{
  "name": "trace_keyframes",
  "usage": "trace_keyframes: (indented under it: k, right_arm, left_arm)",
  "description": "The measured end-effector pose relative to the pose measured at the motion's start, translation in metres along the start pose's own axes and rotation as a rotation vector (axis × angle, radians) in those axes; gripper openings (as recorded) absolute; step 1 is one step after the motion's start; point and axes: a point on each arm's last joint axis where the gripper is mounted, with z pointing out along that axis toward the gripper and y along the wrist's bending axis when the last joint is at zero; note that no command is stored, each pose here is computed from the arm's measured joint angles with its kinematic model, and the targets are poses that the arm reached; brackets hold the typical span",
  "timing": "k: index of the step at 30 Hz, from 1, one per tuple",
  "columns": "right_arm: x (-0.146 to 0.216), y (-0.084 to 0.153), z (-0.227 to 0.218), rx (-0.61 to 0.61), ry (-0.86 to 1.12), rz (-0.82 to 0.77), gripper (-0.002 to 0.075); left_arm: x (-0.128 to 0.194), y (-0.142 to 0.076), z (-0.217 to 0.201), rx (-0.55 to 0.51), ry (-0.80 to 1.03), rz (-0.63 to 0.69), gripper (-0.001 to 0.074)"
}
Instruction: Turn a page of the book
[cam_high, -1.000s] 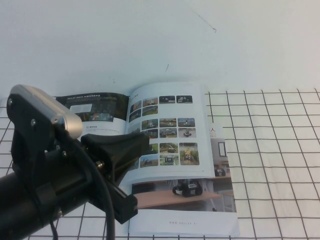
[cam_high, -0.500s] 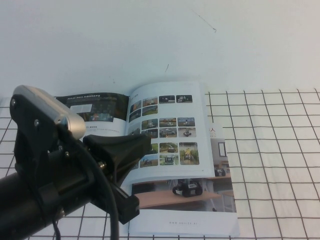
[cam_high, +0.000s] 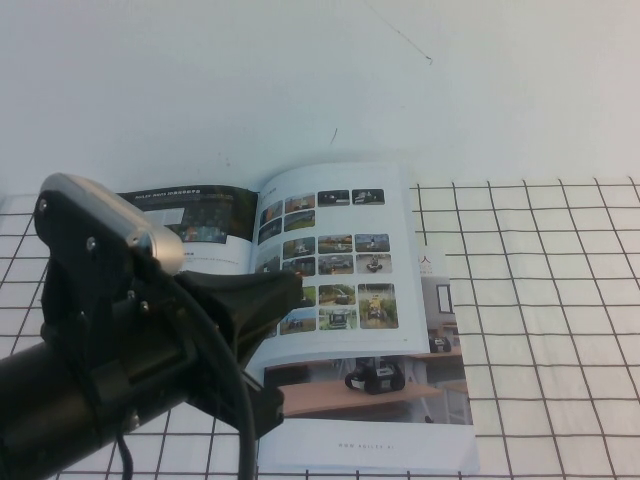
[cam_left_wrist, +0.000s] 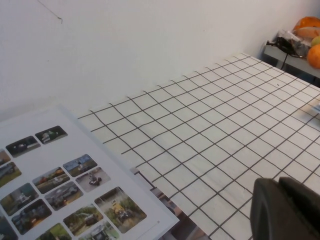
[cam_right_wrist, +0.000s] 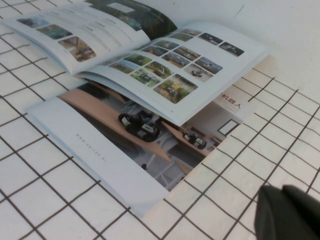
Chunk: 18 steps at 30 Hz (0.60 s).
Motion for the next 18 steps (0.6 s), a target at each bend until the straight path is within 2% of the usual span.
trace_keyframes:
  k: [6,11,13,16,18]
  right_arm:
    - [0.000,0.000,0.000,0.000,0.000,0.000,-0.0001]
    - [0.000,0.000,0.000,-0.002,0.001,0.002,-0.0001]
    - [0.000,0.000,0.000,-0.002,0.001,0.002,-0.0001]
    - [0.000,0.000,0.000,-0.002,0.001,0.002,-0.0001]
    - [0.000,0.000,0.000,-0.002,0.001,0.002,-0.0001]
  left_arm:
    - [0.001,0.004,-0.004,-0.043,-0.006,-0.004,-0.0003]
    - [0.002,0.015,-0.026,-0.192,-0.075,-0.070,-0.0003]
    - [0.005,0.019,-0.038,-0.239,-0.117,-0.035,-0.0003]
    - [0.012,0.021,-0.060,-0.250,-0.172,0.055,-0.0003]
    - [0.020,0.025,-0.071,-0.267,-0.181,0.048,-0.0003]
